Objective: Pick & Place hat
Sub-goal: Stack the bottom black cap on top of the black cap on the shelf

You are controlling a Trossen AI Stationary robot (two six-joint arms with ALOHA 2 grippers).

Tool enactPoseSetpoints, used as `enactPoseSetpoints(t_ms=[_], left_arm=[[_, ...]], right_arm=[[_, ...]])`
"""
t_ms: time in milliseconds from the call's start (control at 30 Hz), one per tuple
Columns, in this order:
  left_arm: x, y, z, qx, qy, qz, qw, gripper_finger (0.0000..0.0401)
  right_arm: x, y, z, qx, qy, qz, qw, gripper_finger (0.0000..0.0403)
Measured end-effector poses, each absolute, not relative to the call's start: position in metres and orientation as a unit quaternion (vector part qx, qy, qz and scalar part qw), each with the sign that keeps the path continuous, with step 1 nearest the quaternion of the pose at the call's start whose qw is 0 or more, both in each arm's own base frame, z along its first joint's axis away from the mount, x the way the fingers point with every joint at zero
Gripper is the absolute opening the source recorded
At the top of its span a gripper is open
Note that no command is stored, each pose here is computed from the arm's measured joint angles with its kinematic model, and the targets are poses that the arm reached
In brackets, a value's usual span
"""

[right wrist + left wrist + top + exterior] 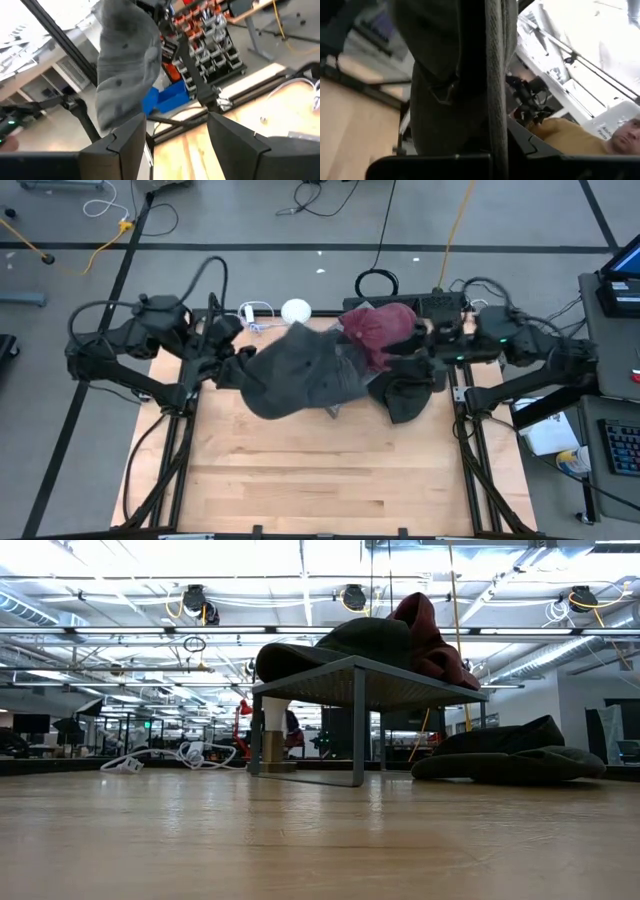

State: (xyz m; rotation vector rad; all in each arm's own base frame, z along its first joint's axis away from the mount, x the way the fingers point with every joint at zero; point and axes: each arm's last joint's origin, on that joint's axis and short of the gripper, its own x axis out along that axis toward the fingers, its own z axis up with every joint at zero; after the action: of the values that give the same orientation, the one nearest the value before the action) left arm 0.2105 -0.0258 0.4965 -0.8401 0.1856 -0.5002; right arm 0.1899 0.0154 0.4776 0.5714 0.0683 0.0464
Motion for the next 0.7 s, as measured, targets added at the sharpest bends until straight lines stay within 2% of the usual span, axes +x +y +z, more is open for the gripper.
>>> enactPoseSetpoints(t_ms=[133,400,700], left_arm=[[0.219,-0.03,0.488,-0.41,0.125,-0.243,0.87,0.0008],[0.247,-0.035,0.471,-0.404,0.168,-0.252,0.864,0.0008],[0.254,-0.034,0.467,-0.397,0.18,-0.261,0.861,0.0008]], right_arm=[[0.21,0.018,0.469,0.282,0.06,0.03,0.957,0.0203],[0.25,0.024,0.462,0.277,0.046,0.088,0.956,0.0203],[0.267,0.029,0.448,0.3,0.095,0.128,0.94,0.0203]])
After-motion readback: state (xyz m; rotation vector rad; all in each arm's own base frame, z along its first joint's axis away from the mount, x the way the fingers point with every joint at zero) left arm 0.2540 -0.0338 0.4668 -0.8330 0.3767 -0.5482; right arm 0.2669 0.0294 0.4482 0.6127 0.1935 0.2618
